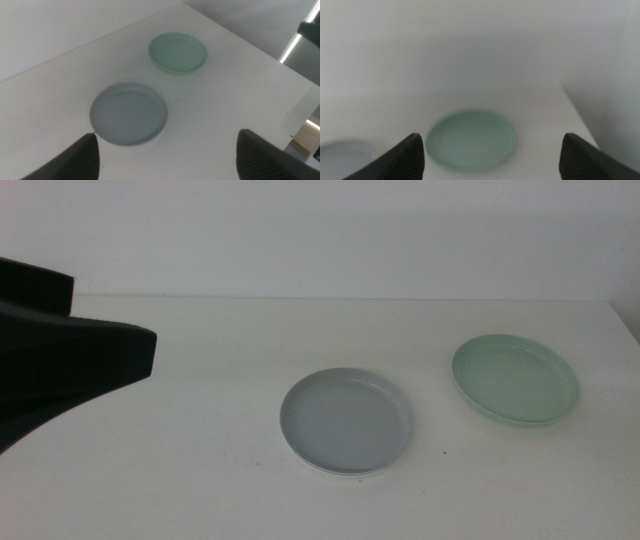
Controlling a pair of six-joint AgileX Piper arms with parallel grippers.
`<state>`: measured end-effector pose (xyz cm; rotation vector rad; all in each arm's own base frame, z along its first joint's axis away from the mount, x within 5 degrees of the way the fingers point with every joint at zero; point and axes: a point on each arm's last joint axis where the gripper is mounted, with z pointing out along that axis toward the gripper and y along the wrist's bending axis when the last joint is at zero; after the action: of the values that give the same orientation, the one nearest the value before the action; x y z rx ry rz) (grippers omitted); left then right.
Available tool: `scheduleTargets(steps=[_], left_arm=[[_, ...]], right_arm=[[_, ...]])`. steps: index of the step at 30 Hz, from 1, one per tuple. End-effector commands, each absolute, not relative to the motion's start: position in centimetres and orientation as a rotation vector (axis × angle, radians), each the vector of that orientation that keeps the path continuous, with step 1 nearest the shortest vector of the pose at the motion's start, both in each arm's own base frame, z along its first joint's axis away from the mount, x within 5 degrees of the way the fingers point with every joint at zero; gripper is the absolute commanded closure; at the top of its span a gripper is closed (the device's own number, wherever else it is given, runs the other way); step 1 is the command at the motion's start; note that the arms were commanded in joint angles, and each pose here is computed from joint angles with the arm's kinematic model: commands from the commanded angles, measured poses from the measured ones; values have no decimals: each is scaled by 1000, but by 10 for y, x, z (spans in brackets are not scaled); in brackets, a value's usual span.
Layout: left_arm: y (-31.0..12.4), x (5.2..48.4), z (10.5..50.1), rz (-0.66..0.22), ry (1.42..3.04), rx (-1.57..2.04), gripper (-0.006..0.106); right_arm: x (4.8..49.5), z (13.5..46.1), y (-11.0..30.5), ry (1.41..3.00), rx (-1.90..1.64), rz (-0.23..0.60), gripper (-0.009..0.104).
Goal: Stack the three bowls on top of each other.
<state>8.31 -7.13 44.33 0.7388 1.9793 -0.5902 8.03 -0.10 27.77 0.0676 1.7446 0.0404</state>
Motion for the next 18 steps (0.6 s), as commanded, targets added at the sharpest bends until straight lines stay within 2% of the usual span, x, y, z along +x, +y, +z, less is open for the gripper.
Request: scheduleTargets(steps=[1, 4, 8, 12, 18], left_arm=[[-71, 82, 445, -598, 1962, 732, 7], [-71, 82, 445, -598, 1962, 732, 7], [-71, 82, 445, -599, 1962, 729, 7], [-71, 82, 445, -599, 1962, 729, 7], [-71, 82, 445, -599, 1962, 729, 7]], right_arm=[[96, 299, -2, 1921, 71, 19, 4], [118, 330, -1, 2155, 103, 44, 4], [142, 356, 1, 2351, 121, 68, 4], [170, 364, 2, 2370, 129, 85, 4], [199, 362, 2, 2285, 169, 109, 4]])
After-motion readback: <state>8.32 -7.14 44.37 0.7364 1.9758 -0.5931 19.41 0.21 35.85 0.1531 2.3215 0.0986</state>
